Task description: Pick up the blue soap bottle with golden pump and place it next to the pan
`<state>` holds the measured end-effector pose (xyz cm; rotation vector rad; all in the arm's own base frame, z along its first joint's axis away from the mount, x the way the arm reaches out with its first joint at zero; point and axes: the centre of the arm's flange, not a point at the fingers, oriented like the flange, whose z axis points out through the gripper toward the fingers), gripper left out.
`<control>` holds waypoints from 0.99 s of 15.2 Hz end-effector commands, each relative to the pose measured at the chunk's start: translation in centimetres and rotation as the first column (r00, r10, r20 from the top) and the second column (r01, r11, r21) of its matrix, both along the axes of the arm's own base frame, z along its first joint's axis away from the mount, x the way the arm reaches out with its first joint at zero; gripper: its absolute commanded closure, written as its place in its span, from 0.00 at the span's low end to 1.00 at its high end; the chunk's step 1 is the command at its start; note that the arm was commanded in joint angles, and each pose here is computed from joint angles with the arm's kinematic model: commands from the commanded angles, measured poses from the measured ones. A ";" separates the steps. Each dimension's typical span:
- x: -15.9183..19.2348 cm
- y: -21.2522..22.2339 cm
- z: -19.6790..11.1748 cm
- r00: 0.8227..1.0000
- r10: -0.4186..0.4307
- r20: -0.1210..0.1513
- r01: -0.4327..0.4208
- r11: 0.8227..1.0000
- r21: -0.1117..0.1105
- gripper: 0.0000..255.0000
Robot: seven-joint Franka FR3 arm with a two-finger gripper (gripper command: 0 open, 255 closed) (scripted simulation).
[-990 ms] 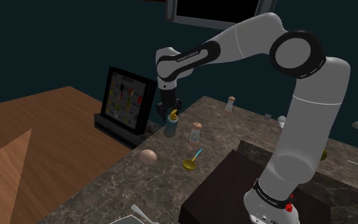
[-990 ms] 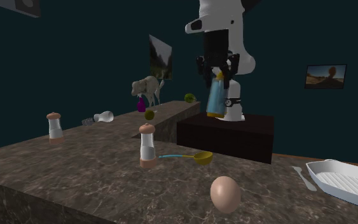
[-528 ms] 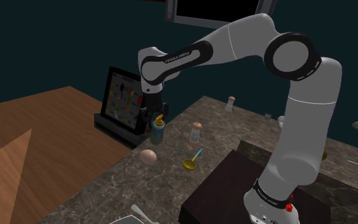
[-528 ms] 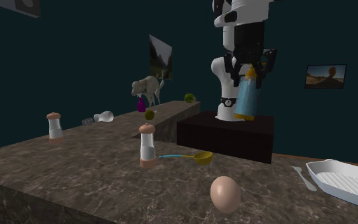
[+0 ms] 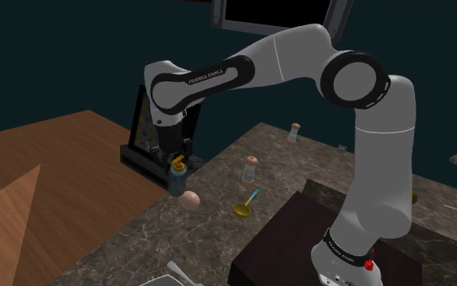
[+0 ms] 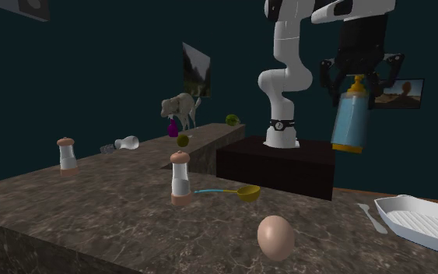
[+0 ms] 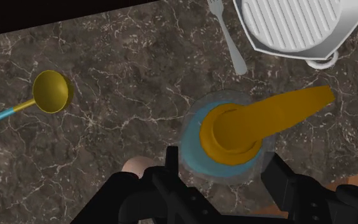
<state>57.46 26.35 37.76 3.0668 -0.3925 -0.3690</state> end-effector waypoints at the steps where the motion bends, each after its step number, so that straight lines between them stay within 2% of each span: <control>1: 0.1 2.8 0.0 1.000 -0.001 0.000 0.001 1.000 0.000 1.00; 3: 0.3 5.5 0.0 1.000 -0.001 0.000 0.001 1.000 0.000 1.00; 15: 0.3 5.5 -6.3 1.000 -0.001 0.000 0.001 1.000 0.000 1.00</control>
